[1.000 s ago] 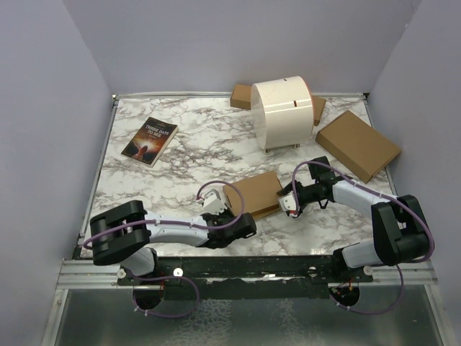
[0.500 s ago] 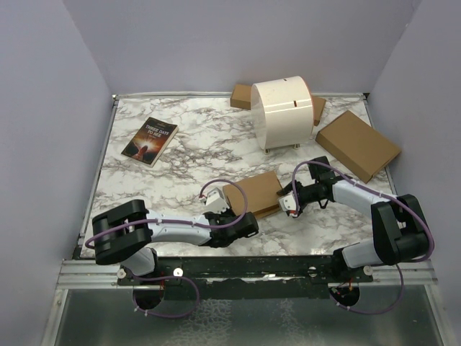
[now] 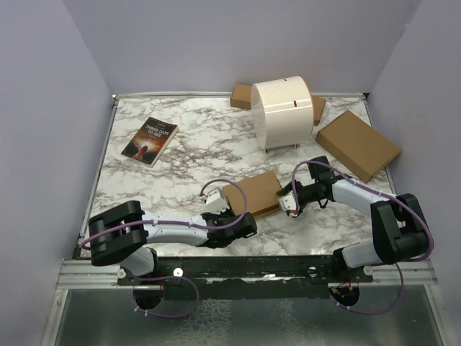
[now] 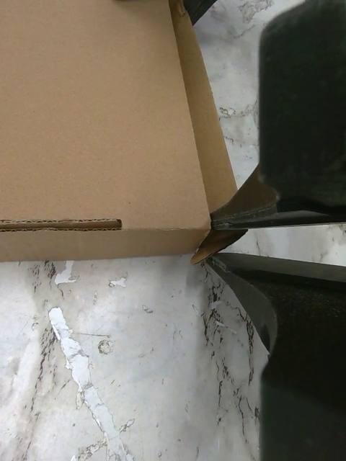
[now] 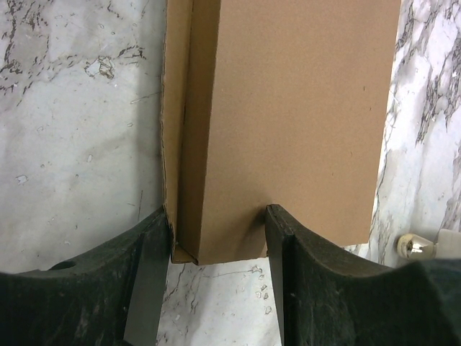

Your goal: Fold the paper box

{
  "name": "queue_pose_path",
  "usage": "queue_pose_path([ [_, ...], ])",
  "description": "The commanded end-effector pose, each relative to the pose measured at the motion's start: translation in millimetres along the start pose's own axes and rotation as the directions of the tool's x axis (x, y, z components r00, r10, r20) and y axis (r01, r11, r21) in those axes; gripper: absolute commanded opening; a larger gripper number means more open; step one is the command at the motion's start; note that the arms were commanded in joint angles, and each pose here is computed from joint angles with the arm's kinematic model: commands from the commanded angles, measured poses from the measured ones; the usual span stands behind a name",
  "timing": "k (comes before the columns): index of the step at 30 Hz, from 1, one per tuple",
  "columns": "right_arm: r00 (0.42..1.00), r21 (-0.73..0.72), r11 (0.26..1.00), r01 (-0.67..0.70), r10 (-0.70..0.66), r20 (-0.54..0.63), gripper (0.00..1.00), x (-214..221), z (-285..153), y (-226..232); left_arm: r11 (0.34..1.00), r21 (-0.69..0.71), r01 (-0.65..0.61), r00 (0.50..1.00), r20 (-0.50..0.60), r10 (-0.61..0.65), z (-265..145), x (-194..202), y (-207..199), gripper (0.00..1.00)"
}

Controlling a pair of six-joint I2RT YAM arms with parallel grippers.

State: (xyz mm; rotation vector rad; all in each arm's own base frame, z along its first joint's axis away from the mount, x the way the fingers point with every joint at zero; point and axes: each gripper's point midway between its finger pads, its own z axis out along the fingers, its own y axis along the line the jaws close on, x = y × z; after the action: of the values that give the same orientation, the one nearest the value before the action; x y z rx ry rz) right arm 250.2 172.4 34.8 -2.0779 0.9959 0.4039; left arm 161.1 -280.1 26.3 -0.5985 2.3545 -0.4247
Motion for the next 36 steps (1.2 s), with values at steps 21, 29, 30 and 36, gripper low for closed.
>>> queue_pose_path([
  [21,0.998,-0.050,0.997,-0.059,0.060,0.017,0.52,-0.3,5.7,13.7,0.991,0.001,-0.132,0.989,-0.073,0.132,-3.8,25.1,0.8,0.24],
  [29,0.998,-0.059,0.996,-0.065,0.067,0.019,0.51,-1.4,8.0,15.6,0.991,-0.010,-0.137,0.988,-0.073,0.136,-2.8,27.4,4.0,0.24],
  [30,0.998,-0.061,0.996,-0.065,0.066,0.020,0.51,-1.8,8.8,16.0,0.990,-0.012,-0.137,0.988,-0.074,0.136,-2.4,28.0,4.3,0.24],
  [36,0.997,-0.067,0.995,-0.067,0.069,0.022,0.51,-3.2,11.0,16.7,0.986,-0.044,-0.160,0.985,-0.072,0.157,0.6,31.5,9.7,0.22],
])
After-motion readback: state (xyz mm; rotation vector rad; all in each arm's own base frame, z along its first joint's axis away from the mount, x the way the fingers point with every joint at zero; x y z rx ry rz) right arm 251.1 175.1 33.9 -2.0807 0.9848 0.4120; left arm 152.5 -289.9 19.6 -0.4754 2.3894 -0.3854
